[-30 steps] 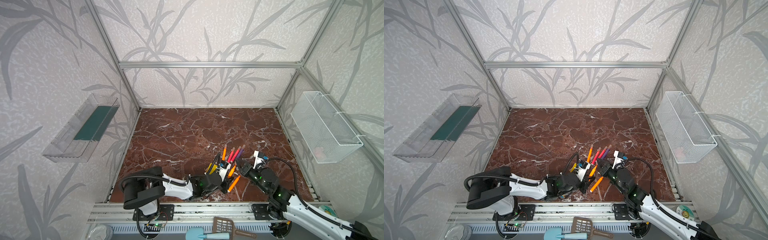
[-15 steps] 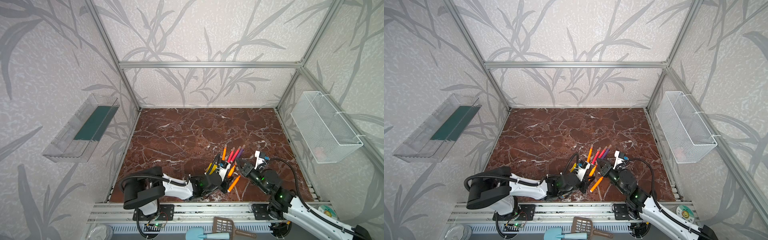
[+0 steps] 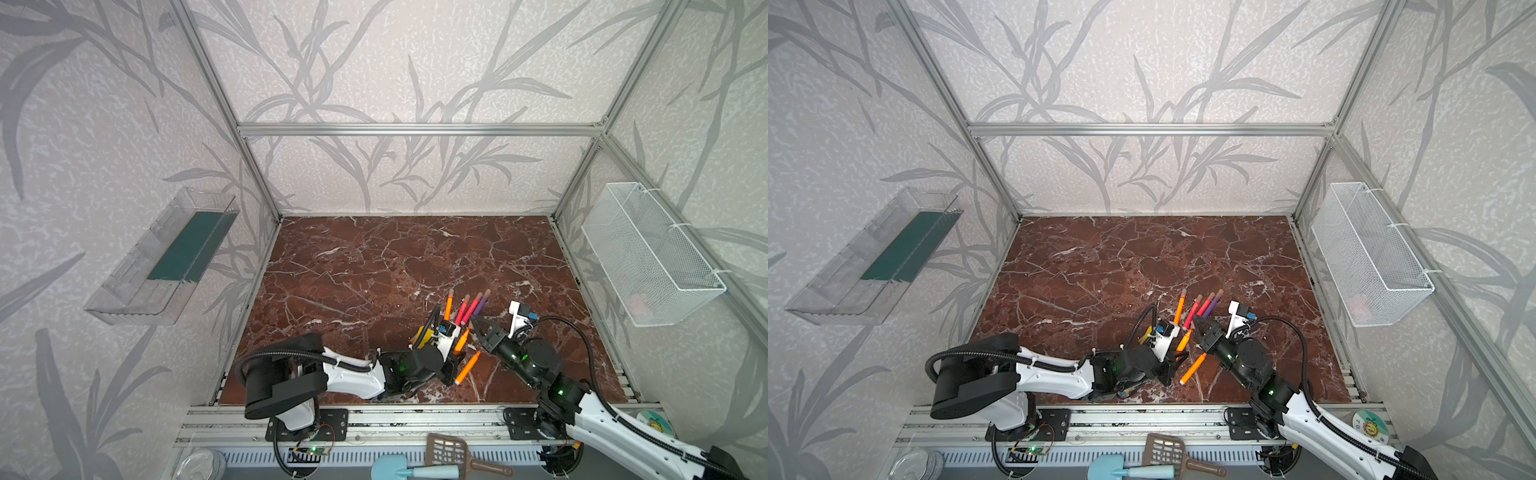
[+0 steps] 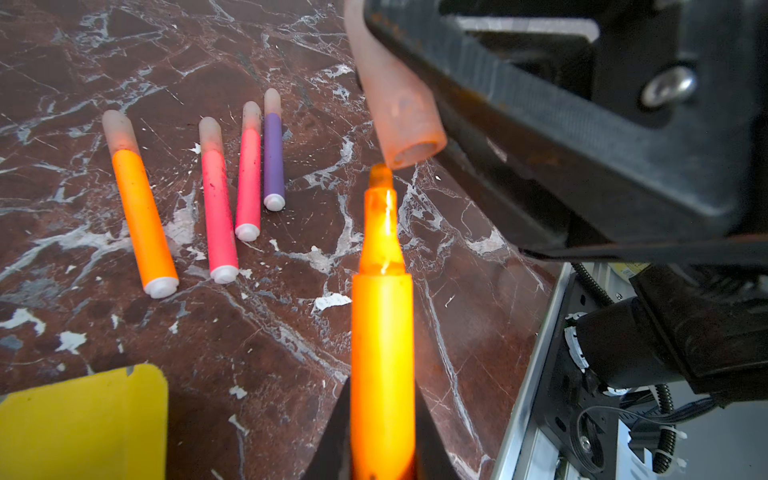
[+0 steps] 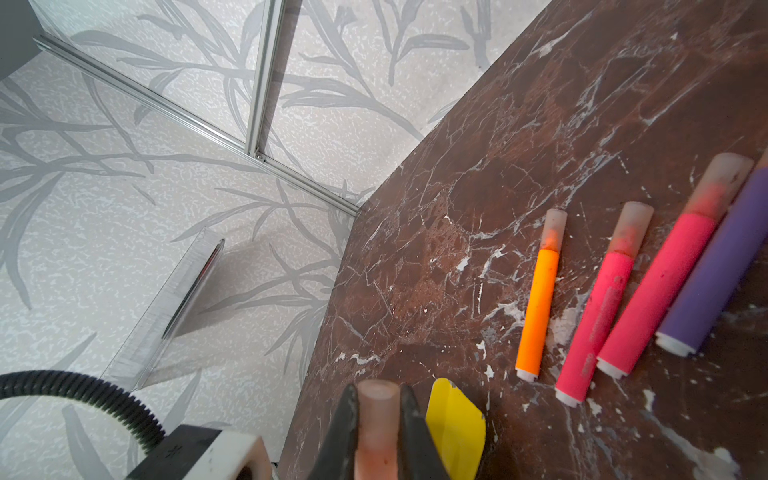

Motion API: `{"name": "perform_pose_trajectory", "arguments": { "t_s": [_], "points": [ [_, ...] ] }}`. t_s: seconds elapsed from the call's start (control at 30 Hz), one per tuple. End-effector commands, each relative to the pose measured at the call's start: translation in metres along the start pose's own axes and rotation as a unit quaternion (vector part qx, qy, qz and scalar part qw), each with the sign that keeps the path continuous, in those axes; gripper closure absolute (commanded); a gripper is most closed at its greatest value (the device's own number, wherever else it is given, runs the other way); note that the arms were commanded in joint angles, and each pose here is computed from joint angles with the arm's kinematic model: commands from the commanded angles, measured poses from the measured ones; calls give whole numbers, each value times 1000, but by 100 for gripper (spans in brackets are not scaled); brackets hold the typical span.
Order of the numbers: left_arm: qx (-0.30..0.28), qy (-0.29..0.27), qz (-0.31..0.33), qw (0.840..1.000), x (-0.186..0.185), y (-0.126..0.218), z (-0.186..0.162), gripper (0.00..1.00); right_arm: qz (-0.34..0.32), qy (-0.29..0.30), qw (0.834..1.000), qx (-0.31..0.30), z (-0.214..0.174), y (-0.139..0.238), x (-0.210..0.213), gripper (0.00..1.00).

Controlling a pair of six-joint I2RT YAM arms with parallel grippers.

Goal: Insert the pens into the pen caps
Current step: 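Press the pale pink cap down onto the orange marker tip with the right gripper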

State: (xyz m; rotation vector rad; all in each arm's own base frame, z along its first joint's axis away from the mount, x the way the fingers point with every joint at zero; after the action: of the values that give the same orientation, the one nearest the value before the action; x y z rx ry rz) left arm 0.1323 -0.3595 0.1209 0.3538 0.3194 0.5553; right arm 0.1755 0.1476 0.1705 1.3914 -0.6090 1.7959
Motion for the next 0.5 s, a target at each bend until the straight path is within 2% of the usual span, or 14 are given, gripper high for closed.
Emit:
{"name": "perform_pose_trajectory", "arguments": {
  "t_s": [0.0, 0.47],
  "points": [
    [-28, 4, -18, 999, -7, 2, 17, 100, -7, 9, 1000, -11, 1, 0, -5, 100],
    [-20, 8, 0, 1000, -1, -2, 14, 100, -1, 9, 1000, 2, -2, -4, -2, 100]
  ]
}}
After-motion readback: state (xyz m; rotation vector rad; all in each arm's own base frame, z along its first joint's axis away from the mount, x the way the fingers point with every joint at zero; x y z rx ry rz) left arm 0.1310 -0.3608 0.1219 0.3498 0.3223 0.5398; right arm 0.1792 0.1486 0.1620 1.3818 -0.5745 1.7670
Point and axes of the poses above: each gripper's point midway between its finger pads, its own y axis back along the fingers, its own x axis along the line the jaws close on, z = x × y, the point moved 5 cm from there along y, back along the fingers, and after that the axes turned 14 degrees about -y, right-handed, at the moved point
